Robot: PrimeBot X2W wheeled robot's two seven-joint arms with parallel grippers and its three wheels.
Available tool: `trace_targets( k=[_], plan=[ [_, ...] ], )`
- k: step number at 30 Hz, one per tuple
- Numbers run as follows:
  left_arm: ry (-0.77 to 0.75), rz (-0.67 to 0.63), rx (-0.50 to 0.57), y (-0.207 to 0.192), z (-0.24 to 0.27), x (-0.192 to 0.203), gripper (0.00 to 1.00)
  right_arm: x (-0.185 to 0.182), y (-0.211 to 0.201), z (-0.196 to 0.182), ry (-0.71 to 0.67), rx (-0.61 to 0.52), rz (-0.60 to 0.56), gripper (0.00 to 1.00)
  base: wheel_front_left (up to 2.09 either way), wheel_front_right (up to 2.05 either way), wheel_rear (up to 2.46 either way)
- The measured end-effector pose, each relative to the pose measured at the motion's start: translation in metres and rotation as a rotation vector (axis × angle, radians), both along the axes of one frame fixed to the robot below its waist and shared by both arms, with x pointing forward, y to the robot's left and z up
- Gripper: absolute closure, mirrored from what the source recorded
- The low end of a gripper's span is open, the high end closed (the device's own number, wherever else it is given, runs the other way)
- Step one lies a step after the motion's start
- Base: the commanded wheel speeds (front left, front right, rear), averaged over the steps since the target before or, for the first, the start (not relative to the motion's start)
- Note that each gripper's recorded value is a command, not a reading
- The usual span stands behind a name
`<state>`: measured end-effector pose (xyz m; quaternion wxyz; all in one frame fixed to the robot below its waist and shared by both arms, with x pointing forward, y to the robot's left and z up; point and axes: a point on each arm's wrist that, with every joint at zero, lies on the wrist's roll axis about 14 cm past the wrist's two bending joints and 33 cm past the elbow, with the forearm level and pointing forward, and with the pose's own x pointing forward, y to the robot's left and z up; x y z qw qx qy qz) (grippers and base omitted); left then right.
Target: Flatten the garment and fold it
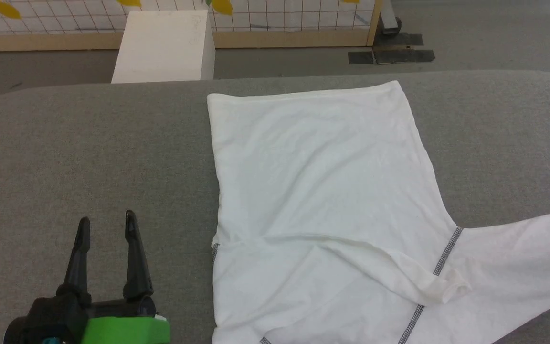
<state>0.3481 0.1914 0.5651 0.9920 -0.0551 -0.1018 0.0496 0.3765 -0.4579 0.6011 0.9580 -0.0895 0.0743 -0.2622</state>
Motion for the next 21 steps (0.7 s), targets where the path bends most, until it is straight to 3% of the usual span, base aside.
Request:
trace_targets(
  k=[6,13,21],
  plan=[
    [-0.013,0.007,0.005,0.003,0.007,-0.01,0.0,0.017,0.036,0.02,-0.053,-0.027,0.131,1.0,0.0,0.0,0.0],
    [-0.026,0.017,0.004,0.006,0.012,-0.017,0.0,0.046,0.138,0.039,-0.104,-0.02,0.443,1.0,0.0,0.0,0.0],
    [-0.032,0.048,-0.004,0.014,0.015,-0.03,0.0,0.048,0.268,0.038,-0.082,0.008,0.798,1.0,0.0,0.0,0.0]
  ],
)
